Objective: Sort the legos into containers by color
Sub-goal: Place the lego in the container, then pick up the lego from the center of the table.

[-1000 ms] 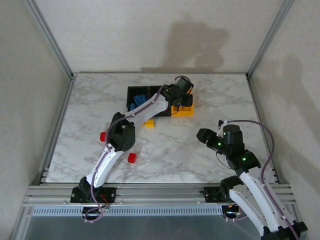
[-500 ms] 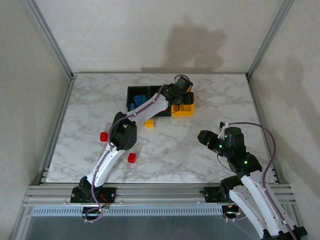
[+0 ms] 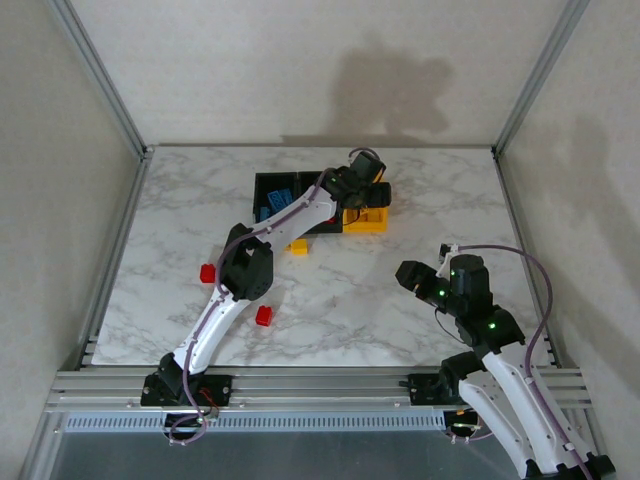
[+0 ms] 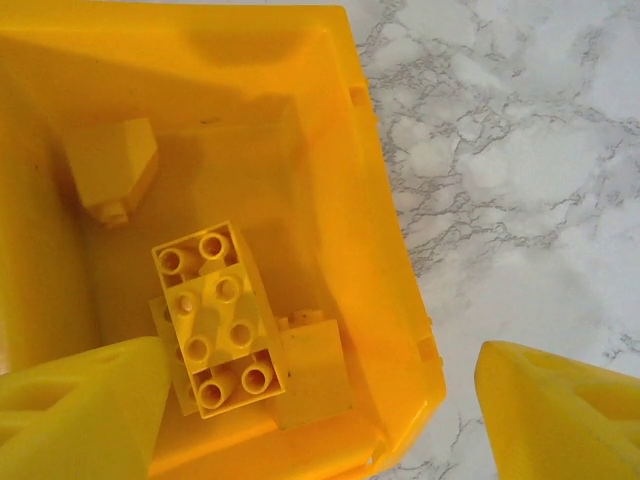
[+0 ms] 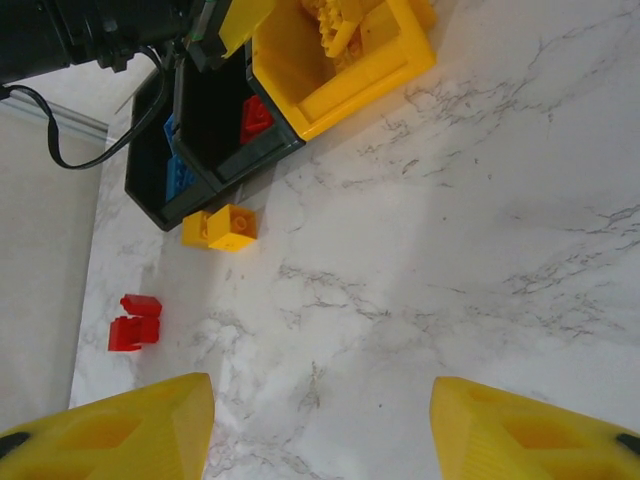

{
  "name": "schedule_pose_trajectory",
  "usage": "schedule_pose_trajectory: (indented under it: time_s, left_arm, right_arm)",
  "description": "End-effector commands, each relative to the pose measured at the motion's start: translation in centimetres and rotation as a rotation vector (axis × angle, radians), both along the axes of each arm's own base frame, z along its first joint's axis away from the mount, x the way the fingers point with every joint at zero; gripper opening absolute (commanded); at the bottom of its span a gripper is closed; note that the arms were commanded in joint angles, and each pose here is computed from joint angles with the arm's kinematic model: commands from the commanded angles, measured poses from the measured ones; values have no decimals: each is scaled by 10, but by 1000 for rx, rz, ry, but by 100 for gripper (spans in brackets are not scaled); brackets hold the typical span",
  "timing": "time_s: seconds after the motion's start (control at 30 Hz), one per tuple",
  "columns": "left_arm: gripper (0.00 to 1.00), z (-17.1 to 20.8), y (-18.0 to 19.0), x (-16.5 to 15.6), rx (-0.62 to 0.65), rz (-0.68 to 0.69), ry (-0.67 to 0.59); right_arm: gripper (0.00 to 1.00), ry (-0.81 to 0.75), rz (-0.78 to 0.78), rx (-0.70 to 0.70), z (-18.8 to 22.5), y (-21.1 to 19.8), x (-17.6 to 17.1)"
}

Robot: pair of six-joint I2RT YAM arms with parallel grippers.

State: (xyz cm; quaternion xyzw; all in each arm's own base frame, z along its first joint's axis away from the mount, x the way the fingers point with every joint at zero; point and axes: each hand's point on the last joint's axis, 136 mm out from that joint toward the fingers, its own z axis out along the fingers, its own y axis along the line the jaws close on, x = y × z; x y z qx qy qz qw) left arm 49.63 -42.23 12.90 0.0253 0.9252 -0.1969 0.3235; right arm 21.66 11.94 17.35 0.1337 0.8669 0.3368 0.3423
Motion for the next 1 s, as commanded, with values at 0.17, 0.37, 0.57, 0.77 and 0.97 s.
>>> schedule_pose_trajectory:
  time_s: [0.17,0.37,0.57,0.77,0.97]
  left_arm:
    - [79,103,29,-51,-73,-31,-101]
    - [80,121,85,-102,-82,9,-129]
    - [81,105,161,-161,-82,89,-108]
    - [82,90,234,-214,-145,219,-94]
    - [83,71,280,-251,-161,310,-70]
  right_arm:
    - [59,2,18,-52,8,-1,7]
    - [60,-2,71,-50,10,18,17]
    - [62,-10,149,-151,5,64,29]
    - [63,-47,252,-211,-2,125,48]
    - [63,-64,310,-326,-24,183,72]
